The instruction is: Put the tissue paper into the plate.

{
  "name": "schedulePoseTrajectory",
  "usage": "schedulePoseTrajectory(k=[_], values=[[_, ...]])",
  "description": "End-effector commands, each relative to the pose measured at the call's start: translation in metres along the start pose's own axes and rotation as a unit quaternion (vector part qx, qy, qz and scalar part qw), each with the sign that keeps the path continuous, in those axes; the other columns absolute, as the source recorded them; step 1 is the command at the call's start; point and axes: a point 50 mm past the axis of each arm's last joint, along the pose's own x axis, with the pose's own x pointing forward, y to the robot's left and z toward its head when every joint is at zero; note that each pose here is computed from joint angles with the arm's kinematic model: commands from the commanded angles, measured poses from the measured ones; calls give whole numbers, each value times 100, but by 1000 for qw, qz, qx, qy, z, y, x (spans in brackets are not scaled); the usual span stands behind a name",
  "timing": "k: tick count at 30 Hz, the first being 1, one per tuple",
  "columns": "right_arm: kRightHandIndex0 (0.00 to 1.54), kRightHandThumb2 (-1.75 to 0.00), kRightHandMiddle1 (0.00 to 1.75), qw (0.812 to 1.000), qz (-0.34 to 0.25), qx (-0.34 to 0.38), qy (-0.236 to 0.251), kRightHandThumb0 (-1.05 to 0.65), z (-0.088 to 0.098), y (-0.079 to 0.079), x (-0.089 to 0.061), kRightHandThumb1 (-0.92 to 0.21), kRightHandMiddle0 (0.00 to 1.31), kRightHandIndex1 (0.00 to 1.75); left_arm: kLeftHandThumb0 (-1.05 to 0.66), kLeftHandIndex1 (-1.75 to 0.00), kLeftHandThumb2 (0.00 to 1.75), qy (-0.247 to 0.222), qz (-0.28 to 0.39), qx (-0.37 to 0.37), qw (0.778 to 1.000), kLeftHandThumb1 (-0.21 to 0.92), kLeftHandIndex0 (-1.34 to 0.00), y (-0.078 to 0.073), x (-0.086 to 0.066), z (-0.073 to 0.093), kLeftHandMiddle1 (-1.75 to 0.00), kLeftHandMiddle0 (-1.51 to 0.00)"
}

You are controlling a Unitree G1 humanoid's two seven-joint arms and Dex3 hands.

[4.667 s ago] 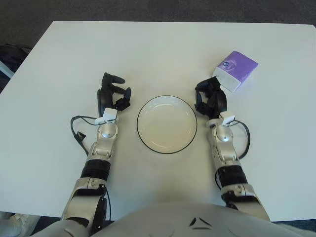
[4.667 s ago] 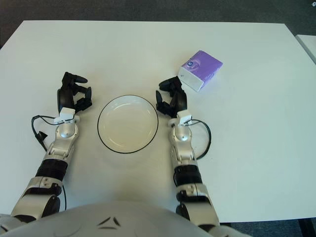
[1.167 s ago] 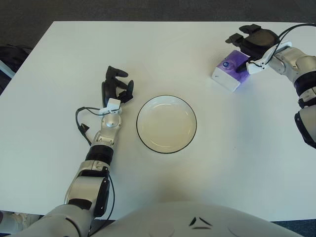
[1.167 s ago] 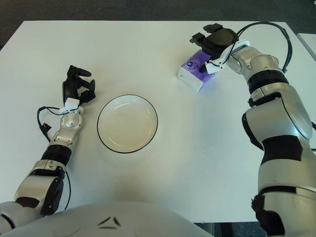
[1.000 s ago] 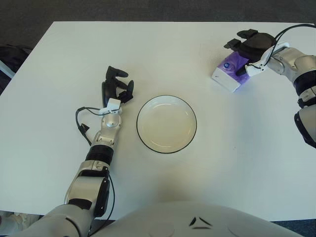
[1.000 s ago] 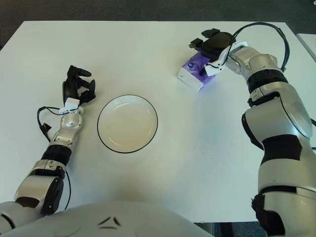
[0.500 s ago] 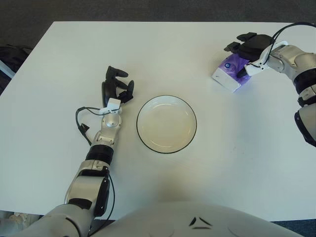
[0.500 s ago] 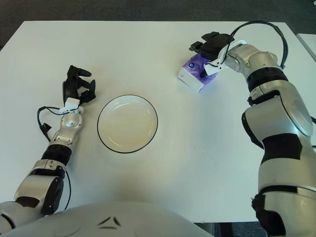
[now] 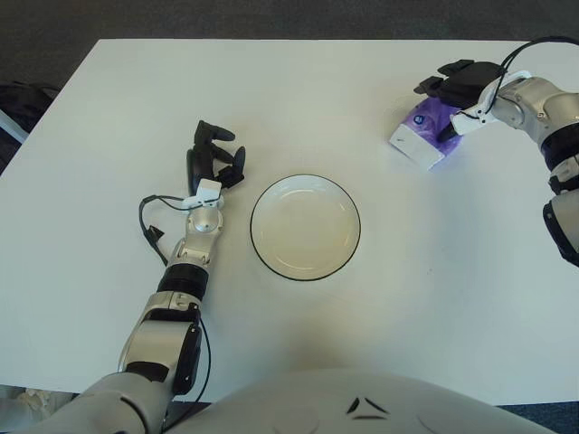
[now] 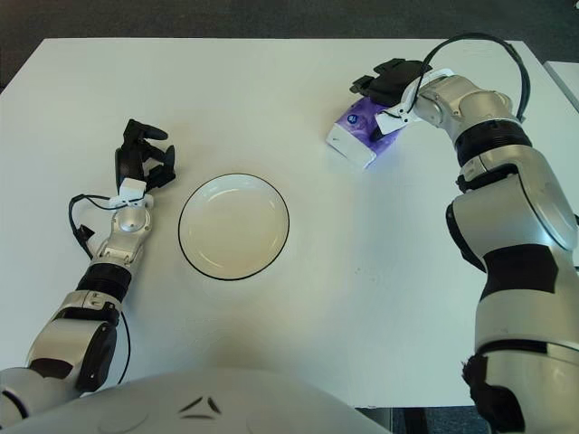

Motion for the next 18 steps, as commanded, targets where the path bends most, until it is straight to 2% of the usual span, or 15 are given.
schedulePoseTrajectory(k=[1, 10, 18], values=[[3, -2, 29, 1000, -11, 12, 18, -91, -16, -12, -12, -85, 0, 1, -39, -171, 83, 132, -27, 23, 991, 67, -38, -7, -55, -51, -169, -77], [2, -2, 25, 999, 16, 27, 35, -90, -25, -21, -18, -85, 0, 0, -39, -171, 84, 133, -28, 27, 990, 67, -38, -6, -56, -52, -172, -79], [3, -1, 29, 999, 35, 22, 29, -88, -27, -22, -23, -83, 0, 1, -39, -171, 84, 131, -31, 28, 990, 66, -38, -6, -55, -52, -171, -77]])
